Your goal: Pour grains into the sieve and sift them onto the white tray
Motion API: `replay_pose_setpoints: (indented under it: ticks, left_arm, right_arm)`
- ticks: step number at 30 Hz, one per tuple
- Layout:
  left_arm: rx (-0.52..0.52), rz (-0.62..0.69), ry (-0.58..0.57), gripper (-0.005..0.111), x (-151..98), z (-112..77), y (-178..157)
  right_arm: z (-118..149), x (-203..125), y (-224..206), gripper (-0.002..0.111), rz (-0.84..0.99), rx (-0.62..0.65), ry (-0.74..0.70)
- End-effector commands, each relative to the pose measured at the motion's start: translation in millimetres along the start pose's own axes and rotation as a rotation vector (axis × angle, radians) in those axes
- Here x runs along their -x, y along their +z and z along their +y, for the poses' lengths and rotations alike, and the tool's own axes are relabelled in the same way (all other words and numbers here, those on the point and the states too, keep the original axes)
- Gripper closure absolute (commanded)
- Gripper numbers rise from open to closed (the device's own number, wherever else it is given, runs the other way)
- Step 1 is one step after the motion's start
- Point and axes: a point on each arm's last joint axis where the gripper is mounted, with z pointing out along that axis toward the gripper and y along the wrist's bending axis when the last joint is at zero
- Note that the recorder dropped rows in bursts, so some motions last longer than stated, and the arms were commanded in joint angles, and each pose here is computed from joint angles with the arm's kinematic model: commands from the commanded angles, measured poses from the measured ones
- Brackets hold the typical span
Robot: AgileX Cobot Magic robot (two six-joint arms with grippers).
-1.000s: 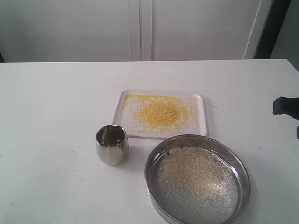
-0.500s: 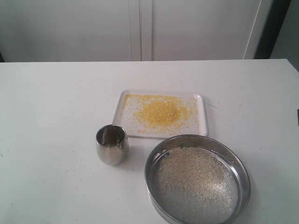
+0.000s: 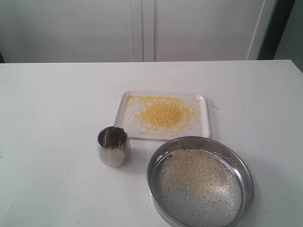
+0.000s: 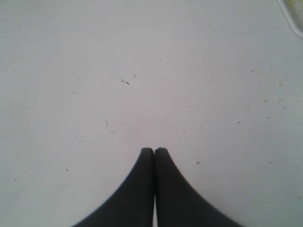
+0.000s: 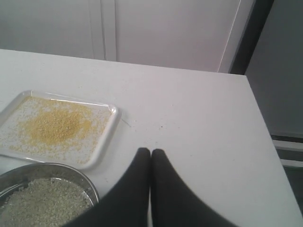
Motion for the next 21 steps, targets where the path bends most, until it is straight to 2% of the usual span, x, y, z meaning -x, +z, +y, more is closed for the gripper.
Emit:
replay_pose_setpoints:
  ticks: [1, 10, 21]
  left_arm:
    - [-0.008, 0.012, -0.002, 0.107, -3, -0.5, 1]
    - [-0.008, 0.012, -0.002, 0.107, -3, -0.5, 1]
    - [-0.008, 0.012, -0.002, 0.107, -3, -0.5, 1]
  right_arm:
    - [-2, 0, -2, 0.108, -0.019, -0.018, -0.017]
    - [-2, -8, -16, 0.108, -0.104, -0.030, -0.031]
    - [-1, -69, -9, 0.108, -0.079, -0.028, -0.032]
